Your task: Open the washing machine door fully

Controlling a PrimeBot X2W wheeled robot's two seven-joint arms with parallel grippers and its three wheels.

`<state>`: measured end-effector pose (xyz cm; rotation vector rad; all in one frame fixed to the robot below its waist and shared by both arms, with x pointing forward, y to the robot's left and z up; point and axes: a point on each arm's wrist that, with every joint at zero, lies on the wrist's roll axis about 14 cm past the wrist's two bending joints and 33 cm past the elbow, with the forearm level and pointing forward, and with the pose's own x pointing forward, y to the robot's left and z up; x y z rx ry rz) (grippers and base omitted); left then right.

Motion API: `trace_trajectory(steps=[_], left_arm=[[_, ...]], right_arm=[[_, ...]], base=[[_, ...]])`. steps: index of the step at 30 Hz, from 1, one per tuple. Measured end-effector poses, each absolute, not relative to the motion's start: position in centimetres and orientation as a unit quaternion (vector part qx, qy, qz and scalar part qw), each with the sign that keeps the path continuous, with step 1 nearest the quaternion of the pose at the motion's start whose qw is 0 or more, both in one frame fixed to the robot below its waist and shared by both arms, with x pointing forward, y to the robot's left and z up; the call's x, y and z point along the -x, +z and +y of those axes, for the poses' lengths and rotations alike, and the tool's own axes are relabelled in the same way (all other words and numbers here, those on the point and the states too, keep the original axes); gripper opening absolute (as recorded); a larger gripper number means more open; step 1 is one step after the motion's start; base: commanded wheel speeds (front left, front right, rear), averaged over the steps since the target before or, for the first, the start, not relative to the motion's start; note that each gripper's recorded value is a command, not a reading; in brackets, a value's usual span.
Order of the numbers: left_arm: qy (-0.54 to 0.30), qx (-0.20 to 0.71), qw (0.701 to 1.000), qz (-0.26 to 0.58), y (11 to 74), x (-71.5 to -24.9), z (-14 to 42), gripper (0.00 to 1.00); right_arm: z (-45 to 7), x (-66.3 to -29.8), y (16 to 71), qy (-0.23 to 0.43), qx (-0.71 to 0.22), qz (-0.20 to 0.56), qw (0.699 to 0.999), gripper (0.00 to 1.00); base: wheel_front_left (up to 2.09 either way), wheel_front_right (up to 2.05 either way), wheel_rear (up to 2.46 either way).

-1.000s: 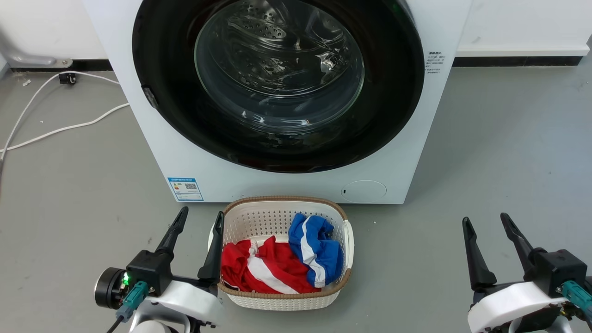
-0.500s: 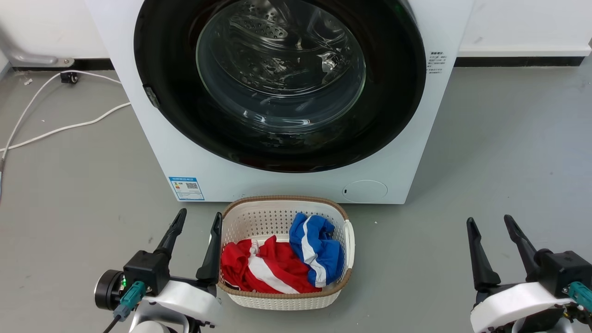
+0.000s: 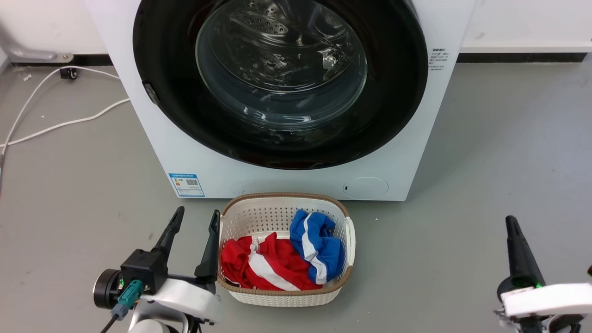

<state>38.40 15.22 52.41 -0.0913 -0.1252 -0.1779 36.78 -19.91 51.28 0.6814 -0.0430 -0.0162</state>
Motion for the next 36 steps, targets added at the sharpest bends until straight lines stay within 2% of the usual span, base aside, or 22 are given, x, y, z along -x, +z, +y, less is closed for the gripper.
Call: trace_trajectory(steps=[4, 8, 13, 17, 25, 28, 36], left_arm=[[-0.089, 0.048, 0.993, -0.067, 52.7, -38.8, 15.1, 1.00], [-0.088, 0.054, 0.992, -0.073, 53.0, -39.2, 15.0, 1.00], [-0.085, 0.058, 0.991, -0.082, 53.5, -40.2, 15.1, 1.00], [-0.085, 0.060, 0.991, -0.086, 53.6, -41.5, 15.0, 1.00], [-0.089, 0.064, 0.990, -0.085, 52.7, -44.3, 14.7, 1.00], [-0.089, 0.066, 0.990, -0.084, 52.3, -45.3, 14.5, 1.00], [-0.089, 0.067, 0.991, -0.078, 51.0, -47.2, 14.5, 1.00]], right_arm=[[-21.1, -37.7, 51.9, -0.027, -0.493, -0.049, 0.868, 0.00], [-23.4, -38.5, 52.3, -0.053, -0.587, -0.080, 0.804, 0.00], [-25.9, -40.8, 52.8, -0.060, -0.651, -0.099, 0.750, 0.00], [-26.8, -43.8, 53.7, -0.035, -0.677, -0.096, 0.729, 0.00], [-28.0, -50.7, 53.5, -0.001, -0.667, -0.044, 0.744, 0.00], [-28.1, -53.3, 53.0, 0.012, -0.649, -0.008, 0.761, 0.00], [-24.8, -60.0, 52.6, 0.075, -0.600, 0.091, 0.791, 0.00]], base=[[0.00, 0.00, 0.00], [0.00, 0.00, 0.00], [0.00, 0.00, 0.00], [0.00, 0.00, 0.00], [0.00, 0.00, 0.00], [0.00, 0.00, 0.00], [0.00, 0.00, 0.00]])
